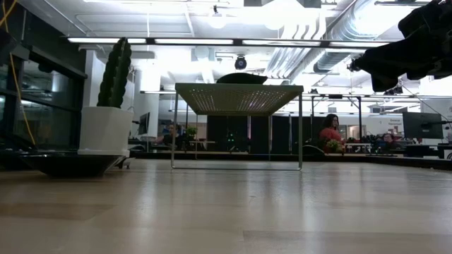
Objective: Pick & Place Mini shaped plates
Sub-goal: Stack the black distorted square plate on top of the black distorted square plate on the shelf
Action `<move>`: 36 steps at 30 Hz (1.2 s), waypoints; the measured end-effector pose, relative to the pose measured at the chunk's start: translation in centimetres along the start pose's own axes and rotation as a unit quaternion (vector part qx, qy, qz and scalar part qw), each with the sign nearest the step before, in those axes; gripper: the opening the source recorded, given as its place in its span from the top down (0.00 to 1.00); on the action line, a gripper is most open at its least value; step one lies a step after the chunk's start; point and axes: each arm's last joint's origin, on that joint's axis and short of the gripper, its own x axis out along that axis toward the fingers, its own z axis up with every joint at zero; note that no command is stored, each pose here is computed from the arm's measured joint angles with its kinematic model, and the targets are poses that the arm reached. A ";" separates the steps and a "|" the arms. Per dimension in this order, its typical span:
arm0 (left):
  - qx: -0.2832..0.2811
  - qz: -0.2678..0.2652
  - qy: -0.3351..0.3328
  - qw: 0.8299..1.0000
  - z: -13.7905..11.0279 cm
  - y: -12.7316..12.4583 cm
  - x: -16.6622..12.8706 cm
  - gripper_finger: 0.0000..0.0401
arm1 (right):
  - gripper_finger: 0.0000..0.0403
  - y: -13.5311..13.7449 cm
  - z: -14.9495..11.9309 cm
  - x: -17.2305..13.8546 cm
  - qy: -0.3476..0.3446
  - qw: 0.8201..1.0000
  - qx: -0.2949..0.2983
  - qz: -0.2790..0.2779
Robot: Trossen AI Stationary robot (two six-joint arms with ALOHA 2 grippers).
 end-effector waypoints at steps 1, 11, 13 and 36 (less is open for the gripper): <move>0.000 0.000 0.000 1.000 0.0 0.0 0.0 0.73 | 0.65 0.0 0.0 0.0 0.000 1.000 0.000 0.000; 0.000 -0.014 -0.007 1.000 0.0 -0.2 0.0 0.78 | 0.65 0.0 0.0 0.0 0.000 1.000 0.000 0.000; 0.000 -0.015 -0.010 1.000 0.0 -0.2 0.0 0.78 | 0.65 0.0 0.0 0.0 0.000 1.000 0.000 0.000; -0.021 -0.059 -0.037 0.997 0.8 -2.2 2.3 0.78 | 0.65 0.0 0.0 0.0 0.002 1.000 0.000 0.000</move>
